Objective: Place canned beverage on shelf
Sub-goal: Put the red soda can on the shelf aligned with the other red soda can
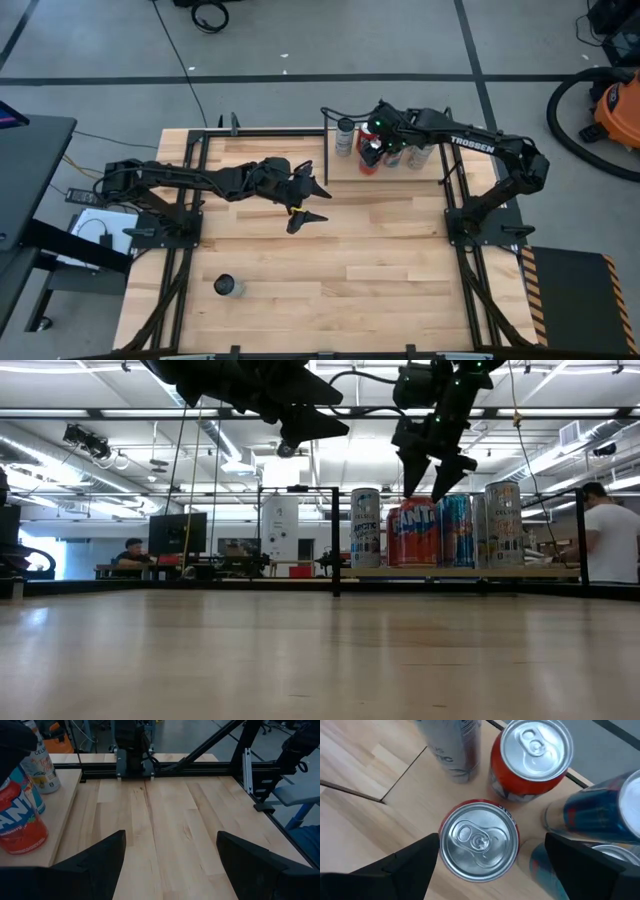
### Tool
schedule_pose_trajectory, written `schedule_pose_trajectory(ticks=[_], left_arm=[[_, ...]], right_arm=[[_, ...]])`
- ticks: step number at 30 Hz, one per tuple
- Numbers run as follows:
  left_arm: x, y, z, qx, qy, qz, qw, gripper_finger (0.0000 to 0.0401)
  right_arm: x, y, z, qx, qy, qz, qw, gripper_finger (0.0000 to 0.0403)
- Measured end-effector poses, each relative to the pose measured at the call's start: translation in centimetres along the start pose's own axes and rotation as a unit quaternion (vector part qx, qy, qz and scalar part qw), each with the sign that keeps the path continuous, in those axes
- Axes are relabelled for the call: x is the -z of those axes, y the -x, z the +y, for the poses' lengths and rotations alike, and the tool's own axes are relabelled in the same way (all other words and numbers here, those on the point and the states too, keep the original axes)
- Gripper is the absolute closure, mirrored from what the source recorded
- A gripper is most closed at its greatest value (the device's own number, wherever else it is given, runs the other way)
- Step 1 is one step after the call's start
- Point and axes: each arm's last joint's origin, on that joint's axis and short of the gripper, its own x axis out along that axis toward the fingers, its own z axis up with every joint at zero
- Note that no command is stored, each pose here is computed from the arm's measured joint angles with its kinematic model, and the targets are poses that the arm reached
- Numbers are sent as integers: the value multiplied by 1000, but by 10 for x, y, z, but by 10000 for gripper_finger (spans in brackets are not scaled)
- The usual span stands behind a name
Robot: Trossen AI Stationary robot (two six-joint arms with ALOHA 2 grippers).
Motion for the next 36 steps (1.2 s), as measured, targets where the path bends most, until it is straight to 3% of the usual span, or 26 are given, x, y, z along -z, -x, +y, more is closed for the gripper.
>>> schedule_pose_trajectory(ticks=[10, 23, 29, 36], left_arm=[[0, 0, 0, 0, 0, 0, 1000, 87], [0, 0, 0, 0, -1, 0, 1000, 87], [0, 0, 0, 0, -1, -1, 1000, 87], [0, 0, 0, 0, -6, 0, 1000, 87]], right_arm=[[0, 0, 1, -10, 30, 2, 999, 35], [0, -4, 3, -35, 52, 14, 998, 97], [-2, -17, 7, -43, 87, 34, 995, 116], [-4, -9, 5, -61, 144, 35, 987, 133]])
